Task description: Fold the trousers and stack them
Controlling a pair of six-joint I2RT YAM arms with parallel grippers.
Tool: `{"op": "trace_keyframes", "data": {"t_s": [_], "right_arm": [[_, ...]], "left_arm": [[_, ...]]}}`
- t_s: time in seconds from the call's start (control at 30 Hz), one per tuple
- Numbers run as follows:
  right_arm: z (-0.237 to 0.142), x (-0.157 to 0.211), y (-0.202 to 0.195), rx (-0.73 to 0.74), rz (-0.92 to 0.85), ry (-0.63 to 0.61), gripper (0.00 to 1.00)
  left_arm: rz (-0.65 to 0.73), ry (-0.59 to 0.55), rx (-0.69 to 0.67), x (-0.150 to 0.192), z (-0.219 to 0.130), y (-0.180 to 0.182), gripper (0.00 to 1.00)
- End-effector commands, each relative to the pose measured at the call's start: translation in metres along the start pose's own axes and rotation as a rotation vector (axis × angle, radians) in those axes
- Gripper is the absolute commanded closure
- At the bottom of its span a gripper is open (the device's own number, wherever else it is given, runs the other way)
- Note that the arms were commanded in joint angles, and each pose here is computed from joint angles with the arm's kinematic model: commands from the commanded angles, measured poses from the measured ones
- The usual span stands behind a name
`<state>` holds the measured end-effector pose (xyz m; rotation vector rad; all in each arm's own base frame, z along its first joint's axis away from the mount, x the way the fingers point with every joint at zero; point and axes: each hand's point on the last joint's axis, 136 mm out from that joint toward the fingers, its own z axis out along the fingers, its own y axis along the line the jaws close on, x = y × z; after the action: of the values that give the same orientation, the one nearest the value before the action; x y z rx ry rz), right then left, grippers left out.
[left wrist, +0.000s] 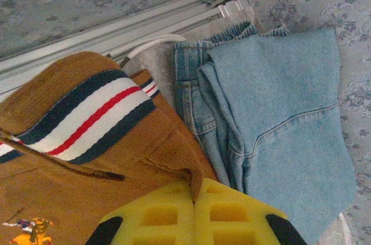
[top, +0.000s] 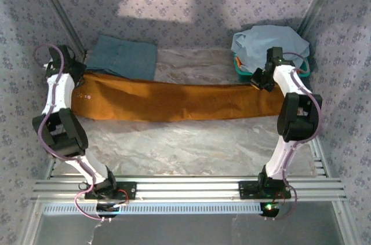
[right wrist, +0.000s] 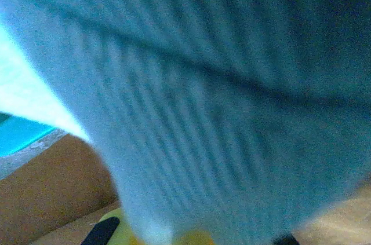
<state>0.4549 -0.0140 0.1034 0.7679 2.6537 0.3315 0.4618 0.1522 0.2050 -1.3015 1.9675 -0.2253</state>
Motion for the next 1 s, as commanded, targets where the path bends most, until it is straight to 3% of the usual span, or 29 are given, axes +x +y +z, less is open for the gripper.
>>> {"op": "trace_keyframes", "data": {"t_s": [0.0, 0.1, 0.2, 0.23, 0.27, 0.33, 0.4, 0.47, 0.57, 0.67, 0.8, 0.97], "right_arm": [[0.006, -0.008, -0.005, 0.047, -0.025, -0.002, 1.0], [0.013, -0.007, -0.005, 0.047, -0.019, 0.012, 0.97], [0.015, -0.007, 0.001, 0.031, -0.022, 0.014, 0.74], [0.013, -0.007, 0.003, 0.027, -0.026, 0.011, 0.63], [0.01, -0.007, 0.007, 0.017, -0.032, 0.008, 0.58], [0.003, -0.006, 0.017, -0.005, -0.049, -0.001, 0.49], [-0.009, -0.004, 0.028, -0.019, -0.08, -0.021, 0.43], [-0.023, 0.001, 0.037, -0.025, -0.105, -0.043, 0.4], [-0.04, 0.017, 0.052, -0.049, -0.139, -0.063, 0.39], [-0.047, 0.047, 0.072, -0.072, -0.195, -0.058, 0.39], [-0.047, 0.085, 0.08, -0.074, -0.262, -0.028, 0.39], [-0.04, 0.11, 0.054, -0.087, -0.201, 0.0, 0.34]], "left_arm": [[0.062, -0.066, 0.019, -0.021, 0.002, -0.02, 1.0], [0.084, -0.054, 0.003, -0.018, 0.014, -0.023, 1.0], [0.104, -0.027, 0.002, -0.012, 0.026, -0.027, 0.96], [0.114, -0.014, 0.004, -0.009, 0.029, -0.029, 0.86], [0.127, -0.004, 0.007, -0.007, 0.032, -0.031, 0.8], [0.149, 0.017, 0.02, -0.003, 0.033, -0.037, 0.52], [0.16, 0.034, 0.03, -0.002, 0.03, -0.041, 0.4], [0.16, 0.038, 0.044, -0.001, 0.022, -0.044, 0.17], [0.149, 0.056, 0.058, 0.006, 0.003, -0.04, 0.09], [0.09, 0.05, 0.061, 0.026, -0.018, -0.014, 0.08], [0.094, 0.046, -0.038, 0.059, -0.047, 0.047, 0.09], [0.058, 0.029, -0.134, 0.094, -0.062, 0.126, 0.08]]}}
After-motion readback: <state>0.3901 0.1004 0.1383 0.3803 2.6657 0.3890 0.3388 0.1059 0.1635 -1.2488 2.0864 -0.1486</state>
